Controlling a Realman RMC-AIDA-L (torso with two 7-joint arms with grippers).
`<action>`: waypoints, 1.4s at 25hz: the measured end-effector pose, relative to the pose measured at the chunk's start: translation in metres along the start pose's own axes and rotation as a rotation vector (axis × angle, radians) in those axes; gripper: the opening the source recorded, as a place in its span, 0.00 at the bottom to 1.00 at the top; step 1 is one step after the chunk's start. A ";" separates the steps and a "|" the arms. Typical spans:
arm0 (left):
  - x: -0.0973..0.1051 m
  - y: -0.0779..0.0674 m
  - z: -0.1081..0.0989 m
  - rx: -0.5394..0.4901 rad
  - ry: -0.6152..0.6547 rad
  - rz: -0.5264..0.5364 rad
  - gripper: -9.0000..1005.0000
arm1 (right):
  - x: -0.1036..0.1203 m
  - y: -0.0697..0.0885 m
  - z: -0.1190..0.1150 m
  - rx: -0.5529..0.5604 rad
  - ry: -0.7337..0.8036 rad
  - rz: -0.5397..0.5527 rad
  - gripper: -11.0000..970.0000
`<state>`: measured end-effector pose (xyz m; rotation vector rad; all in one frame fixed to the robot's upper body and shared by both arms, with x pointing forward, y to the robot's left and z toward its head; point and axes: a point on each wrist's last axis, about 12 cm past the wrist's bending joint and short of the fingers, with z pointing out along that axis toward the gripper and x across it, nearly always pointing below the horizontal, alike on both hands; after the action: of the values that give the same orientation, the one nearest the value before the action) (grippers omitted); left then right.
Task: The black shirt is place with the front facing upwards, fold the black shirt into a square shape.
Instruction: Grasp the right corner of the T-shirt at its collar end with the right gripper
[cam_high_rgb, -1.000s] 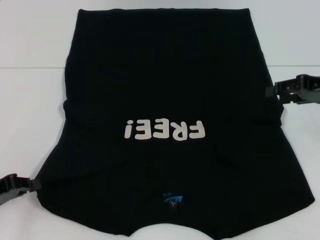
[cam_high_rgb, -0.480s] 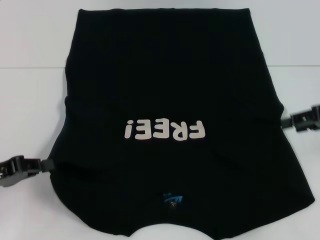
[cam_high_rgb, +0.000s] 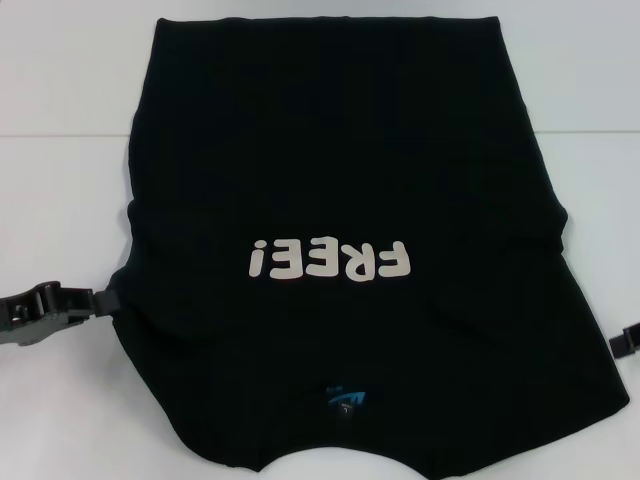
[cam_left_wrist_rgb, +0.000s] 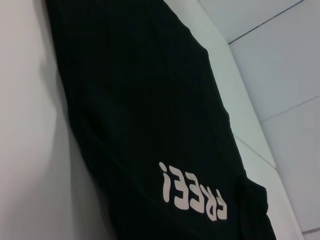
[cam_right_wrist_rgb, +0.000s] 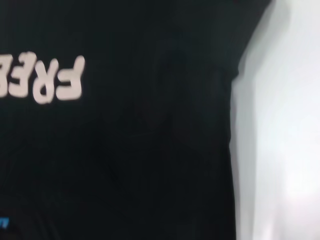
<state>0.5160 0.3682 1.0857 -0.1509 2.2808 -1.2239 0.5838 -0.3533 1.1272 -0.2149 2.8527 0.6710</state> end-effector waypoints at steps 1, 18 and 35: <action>0.000 0.000 0.000 -0.001 0.000 -0.001 0.01 | 0.002 0.000 0.002 -0.002 0.007 -0.001 0.63; -0.004 0.002 0.002 -0.017 -0.017 -0.012 0.01 | 0.017 0.004 0.019 -0.041 0.044 -0.009 0.63; -0.003 0.003 0.003 -0.022 -0.022 -0.017 0.01 | 0.022 0.005 0.025 -0.048 0.048 0.006 0.59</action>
<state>0.5202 0.3687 1.0831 -0.1908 2.2793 -1.2007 0.5658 -0.3399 1.1025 -0.2338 2.8863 0.7460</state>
